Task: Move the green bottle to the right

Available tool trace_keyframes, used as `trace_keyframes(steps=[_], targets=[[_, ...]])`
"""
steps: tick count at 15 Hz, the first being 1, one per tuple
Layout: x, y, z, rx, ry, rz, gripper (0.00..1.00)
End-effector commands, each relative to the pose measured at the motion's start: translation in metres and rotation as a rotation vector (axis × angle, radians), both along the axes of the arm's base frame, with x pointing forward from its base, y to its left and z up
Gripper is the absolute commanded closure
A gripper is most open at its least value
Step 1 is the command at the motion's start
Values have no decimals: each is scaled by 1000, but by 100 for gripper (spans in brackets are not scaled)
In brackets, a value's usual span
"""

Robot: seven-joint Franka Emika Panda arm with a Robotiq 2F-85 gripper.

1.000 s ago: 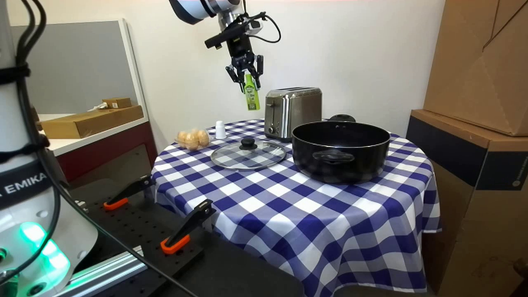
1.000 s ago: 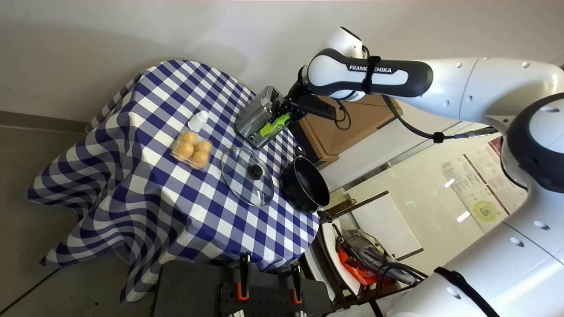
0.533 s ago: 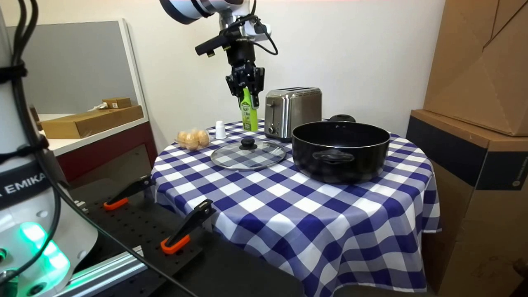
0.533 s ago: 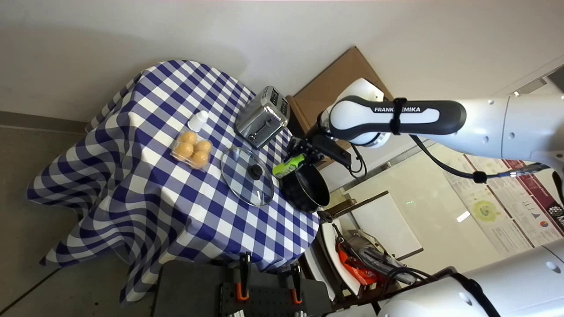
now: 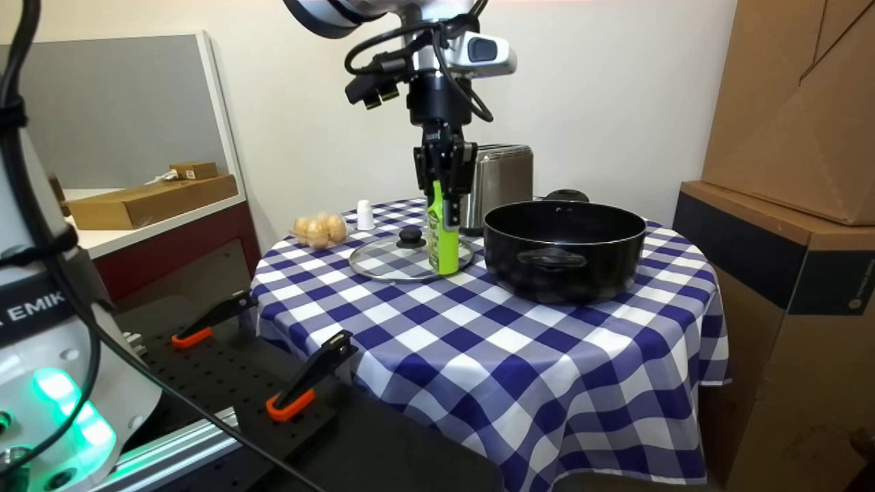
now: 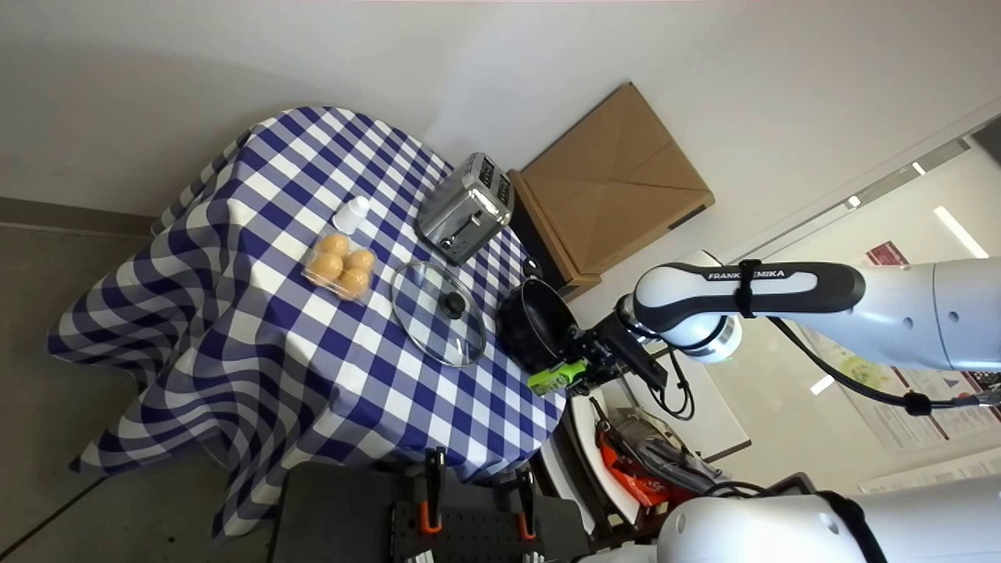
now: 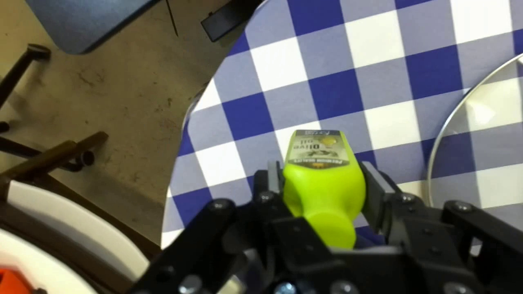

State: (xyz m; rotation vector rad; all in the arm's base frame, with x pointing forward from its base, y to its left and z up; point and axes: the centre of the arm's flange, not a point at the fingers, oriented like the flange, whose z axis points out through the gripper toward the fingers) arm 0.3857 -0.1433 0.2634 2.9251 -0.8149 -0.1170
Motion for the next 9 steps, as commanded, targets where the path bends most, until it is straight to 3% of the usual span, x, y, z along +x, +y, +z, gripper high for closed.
trace_keyframes(steps=[1, 9], targets=[[-15, -20, 6, -15, -23, -108, 78], [10, -20, -9, -87, 20, -136, 78]])
